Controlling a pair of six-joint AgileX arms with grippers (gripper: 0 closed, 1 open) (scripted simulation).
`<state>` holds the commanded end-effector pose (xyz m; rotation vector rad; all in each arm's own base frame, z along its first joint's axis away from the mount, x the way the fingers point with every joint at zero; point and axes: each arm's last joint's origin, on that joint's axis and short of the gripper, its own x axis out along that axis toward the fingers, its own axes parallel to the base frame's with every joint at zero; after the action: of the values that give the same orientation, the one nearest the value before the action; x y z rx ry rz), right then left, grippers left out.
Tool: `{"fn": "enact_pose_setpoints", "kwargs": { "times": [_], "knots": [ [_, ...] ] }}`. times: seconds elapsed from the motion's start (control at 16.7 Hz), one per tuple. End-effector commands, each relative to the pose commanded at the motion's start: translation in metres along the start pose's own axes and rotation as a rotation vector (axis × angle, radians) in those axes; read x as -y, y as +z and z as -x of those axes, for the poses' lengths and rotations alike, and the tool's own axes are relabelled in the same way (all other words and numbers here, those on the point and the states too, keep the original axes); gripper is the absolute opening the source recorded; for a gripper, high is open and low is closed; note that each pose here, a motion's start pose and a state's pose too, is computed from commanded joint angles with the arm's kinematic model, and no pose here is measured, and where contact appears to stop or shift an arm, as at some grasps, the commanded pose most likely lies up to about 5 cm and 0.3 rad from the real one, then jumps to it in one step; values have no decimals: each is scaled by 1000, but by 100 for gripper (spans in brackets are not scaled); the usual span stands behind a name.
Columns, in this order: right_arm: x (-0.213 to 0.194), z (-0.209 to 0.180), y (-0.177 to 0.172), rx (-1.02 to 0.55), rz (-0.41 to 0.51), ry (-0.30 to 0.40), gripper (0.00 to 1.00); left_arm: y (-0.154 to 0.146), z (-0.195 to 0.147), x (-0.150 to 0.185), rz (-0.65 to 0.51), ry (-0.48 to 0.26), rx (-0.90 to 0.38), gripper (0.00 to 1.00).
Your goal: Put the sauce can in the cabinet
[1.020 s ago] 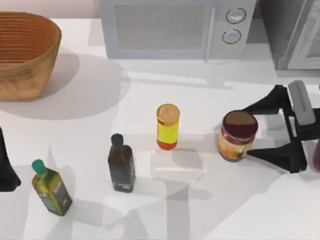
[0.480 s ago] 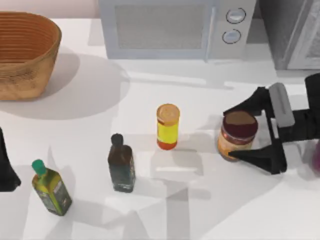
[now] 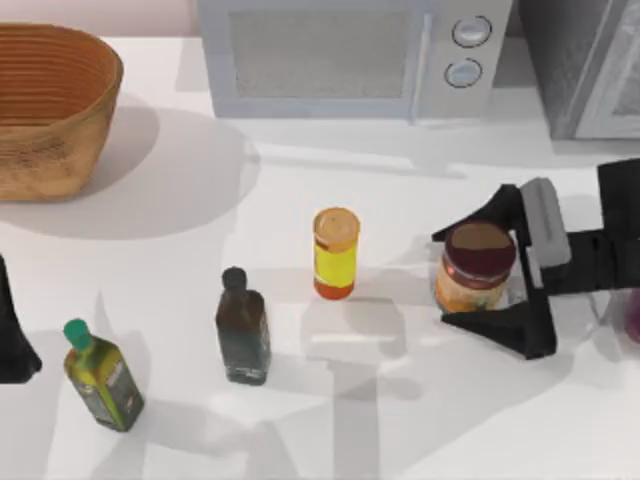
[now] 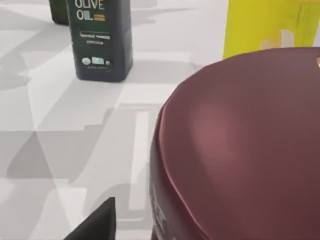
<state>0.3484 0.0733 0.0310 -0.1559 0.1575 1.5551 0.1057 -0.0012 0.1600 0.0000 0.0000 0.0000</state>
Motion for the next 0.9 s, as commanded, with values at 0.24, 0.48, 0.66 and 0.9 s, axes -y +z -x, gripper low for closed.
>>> {"fn": "enact_pose_setpoints", "kwargs": {
  "times": [0.24,0.48,0.66,0.9],
  "knots": [
    [0,0,0,0,0,0,92,0,0,0,0,0,0,100],
    [0,0,0,0,0,0,62,0,0,0,0,0,0,100],
    [0,0,0,0,0,0,40,0,0,0,0,0,0,100],
    [0,0,0,0,0,0,10,0,0,0,0,0,0,100]
  ]
}}
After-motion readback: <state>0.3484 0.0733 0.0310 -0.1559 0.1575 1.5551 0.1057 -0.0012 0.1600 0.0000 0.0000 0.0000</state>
